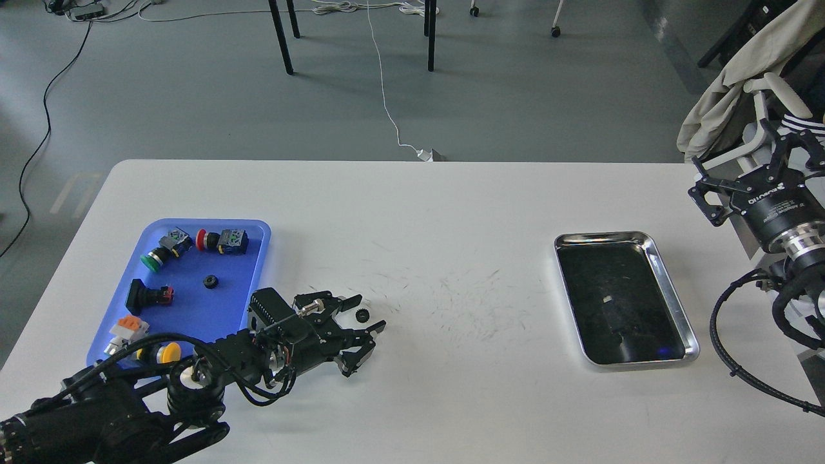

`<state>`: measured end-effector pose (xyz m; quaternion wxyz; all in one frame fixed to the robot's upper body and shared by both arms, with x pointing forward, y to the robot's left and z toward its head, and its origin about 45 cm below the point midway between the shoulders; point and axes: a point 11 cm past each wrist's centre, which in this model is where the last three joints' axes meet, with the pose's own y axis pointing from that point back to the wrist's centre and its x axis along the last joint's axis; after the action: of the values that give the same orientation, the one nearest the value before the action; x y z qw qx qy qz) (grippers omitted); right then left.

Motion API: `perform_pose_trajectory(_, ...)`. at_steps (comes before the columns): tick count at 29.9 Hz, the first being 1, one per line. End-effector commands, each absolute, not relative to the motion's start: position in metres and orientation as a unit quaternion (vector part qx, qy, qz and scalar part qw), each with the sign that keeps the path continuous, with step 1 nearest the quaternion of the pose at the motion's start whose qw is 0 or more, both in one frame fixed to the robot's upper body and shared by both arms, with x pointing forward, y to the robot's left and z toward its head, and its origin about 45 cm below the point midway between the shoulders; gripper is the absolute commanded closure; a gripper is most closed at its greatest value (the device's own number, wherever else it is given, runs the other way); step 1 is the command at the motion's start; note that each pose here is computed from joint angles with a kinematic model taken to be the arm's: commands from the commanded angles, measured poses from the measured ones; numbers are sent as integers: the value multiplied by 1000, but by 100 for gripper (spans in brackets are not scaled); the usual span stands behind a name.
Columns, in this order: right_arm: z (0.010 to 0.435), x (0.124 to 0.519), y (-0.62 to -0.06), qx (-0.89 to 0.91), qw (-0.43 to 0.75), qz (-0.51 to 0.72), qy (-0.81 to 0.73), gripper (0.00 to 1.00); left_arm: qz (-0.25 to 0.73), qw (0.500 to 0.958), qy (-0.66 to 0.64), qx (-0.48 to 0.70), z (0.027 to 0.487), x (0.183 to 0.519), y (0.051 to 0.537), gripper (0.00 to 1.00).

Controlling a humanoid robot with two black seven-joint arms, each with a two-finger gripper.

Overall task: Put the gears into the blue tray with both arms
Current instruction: 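Reach the left gripper to the black gear on the table and grasp it, then carry the gear with the left gripper into the blue tray and release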

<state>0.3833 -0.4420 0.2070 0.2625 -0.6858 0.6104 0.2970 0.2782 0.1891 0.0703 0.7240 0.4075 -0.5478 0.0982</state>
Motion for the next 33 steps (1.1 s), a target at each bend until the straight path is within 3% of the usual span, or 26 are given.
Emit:
perform_pose_trajectory(1,207,384,-441,-686,263,297,610,4,100,722,-546,413,70,278,194,94)
perform_pose_trajectory(5,208,384,-441,-686,263,297,609,4,125,709,-553,418,82,287,200,97)
perform_pose_trajectory(10,209,385,-441,-687,264,296,609,4,167,675,-594,405,147,317,217,97)
perform_pose_trajectory(16,209,385,-440,-688,263,296,608,4,181,649,-562,479,193,320,309,97)
perform_pose_trajectory(19,209,385,-441,-687,263,296,609,4,187,652,-536,503,187,304,347,96)
perform_pose_trajectory(26,209,386,-439,-689,262,297,607,4,222,687,-450,526,139,256,377,96)
perform_pose_trajectory(33,209,386,-439,-689,262,296,607,4,230,694,-434,527,119,256,373,95)
